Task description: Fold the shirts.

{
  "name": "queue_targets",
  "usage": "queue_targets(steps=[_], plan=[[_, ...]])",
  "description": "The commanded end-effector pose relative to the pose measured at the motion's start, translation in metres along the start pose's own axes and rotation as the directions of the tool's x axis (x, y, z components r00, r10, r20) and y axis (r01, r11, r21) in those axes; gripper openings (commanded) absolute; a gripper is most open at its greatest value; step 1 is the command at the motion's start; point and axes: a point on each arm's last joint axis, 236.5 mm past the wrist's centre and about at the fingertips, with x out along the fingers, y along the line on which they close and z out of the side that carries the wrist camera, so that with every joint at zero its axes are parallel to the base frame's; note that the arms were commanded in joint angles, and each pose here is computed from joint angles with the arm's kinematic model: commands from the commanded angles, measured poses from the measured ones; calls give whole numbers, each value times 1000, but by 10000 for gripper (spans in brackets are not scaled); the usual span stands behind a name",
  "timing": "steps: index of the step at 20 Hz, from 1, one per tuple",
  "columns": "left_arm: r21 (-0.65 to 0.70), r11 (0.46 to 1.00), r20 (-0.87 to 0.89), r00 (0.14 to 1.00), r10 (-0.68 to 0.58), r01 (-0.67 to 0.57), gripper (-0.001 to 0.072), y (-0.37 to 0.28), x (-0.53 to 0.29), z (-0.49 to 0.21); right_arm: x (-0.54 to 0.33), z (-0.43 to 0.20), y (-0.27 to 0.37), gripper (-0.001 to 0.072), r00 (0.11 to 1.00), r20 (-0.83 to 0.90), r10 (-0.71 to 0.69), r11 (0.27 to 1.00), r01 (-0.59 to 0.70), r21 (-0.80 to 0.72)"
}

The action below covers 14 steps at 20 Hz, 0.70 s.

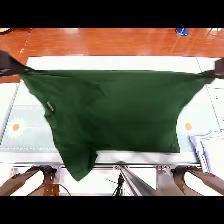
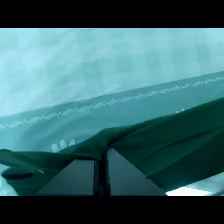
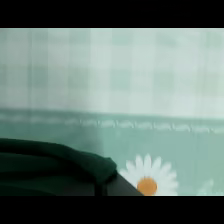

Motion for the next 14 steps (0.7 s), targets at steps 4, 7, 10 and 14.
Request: queue_targets(steps=[4,7,10,14], plan=[[-56,998,33,999,-16,17,24,46,126,48,111,93,23,19,967,196,163,978,-185,97],[-82,997,21,1000,-7,9,24,60,170,51,153,99,22,19,965,187,182,968,-209,138],[-117,993,10,1000,8,-7,24,79,207,50,187,101,15,19,969,180,170,967,-199,160],[-148,989,-1,1000,26,-26,24,98,235,45,213,105,3,19,971,194,139,969,-174,177]])
